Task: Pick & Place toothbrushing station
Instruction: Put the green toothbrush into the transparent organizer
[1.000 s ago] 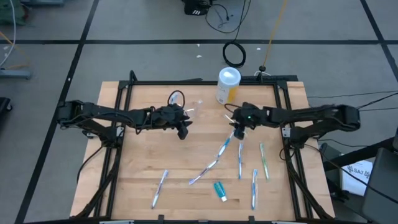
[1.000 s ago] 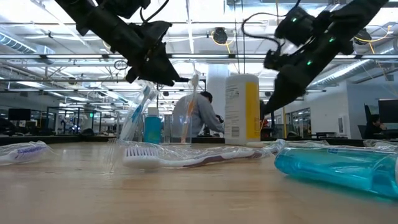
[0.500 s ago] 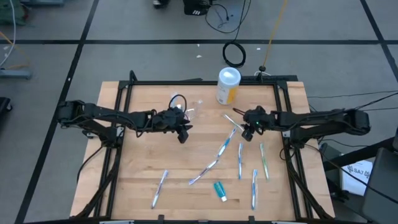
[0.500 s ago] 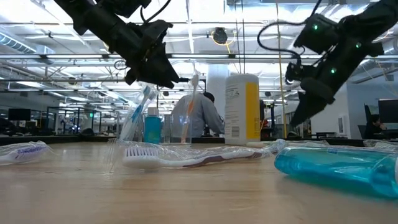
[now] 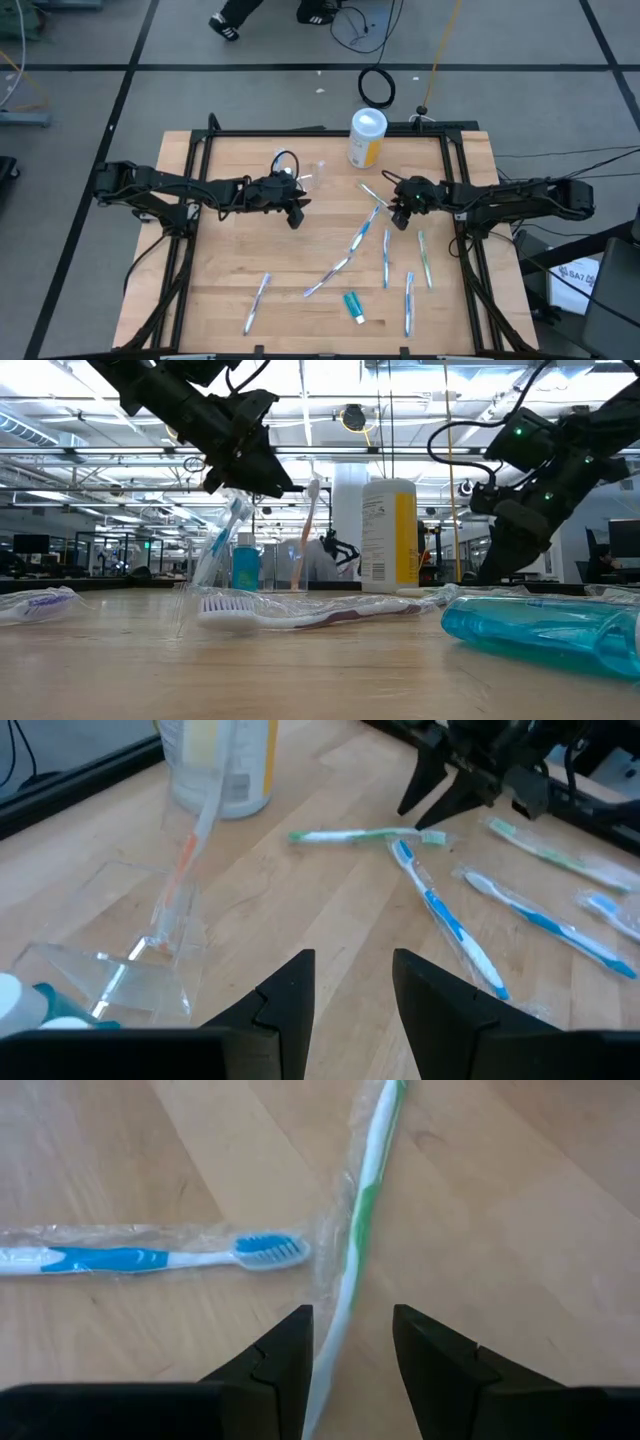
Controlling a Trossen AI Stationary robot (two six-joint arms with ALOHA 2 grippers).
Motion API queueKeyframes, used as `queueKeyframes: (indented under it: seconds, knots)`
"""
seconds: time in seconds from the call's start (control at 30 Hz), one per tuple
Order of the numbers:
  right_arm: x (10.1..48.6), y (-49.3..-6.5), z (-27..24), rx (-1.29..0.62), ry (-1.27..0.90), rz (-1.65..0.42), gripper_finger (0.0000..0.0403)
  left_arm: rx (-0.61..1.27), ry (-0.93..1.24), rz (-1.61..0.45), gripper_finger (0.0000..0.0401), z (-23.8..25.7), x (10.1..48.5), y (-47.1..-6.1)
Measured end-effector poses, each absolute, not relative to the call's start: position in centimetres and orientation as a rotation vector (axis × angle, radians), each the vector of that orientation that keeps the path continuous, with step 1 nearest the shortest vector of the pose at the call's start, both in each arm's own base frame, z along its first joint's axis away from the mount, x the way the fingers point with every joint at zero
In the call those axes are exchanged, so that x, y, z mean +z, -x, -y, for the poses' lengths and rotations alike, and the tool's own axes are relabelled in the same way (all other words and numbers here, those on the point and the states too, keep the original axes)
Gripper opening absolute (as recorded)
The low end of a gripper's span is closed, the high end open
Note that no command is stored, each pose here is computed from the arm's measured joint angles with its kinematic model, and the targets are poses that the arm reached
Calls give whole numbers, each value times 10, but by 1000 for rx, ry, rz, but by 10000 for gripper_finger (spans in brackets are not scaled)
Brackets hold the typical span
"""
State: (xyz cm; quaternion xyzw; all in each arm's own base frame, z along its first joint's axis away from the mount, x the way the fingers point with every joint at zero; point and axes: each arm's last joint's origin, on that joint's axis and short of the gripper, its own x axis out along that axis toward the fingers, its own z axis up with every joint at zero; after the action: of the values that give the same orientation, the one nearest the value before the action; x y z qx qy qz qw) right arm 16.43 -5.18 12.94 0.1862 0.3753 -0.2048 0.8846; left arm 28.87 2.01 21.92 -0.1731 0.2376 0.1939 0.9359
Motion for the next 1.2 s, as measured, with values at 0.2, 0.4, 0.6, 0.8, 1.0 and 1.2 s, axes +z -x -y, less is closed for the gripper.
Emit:
queueKeyframes:
  seconds: [0.2,0.4,0.6,0.8,1.0,1.2]
  knots:
    - [120,-158,53,-469,-445,-804,132,392,352,-461,143,-21,221,-290]
    - [108,-151,51,-479,-471,-784,129,414,299,-415,143,-22,225,-292]
    - [104,-149,49,-407,-408,-753,92,419,290,-391,143,-23,228,-293]
    - [103,-149,48,-345,-353,-772,21,426,281,-367,143,-27,230,-293]
    - [109,-155,50,-294,-211,-688,12,436,283,-365,143,-30,230,-293]
    - [123,-164,54,-276,18,-554,1,435,280,-367,143,-30,230,-293]
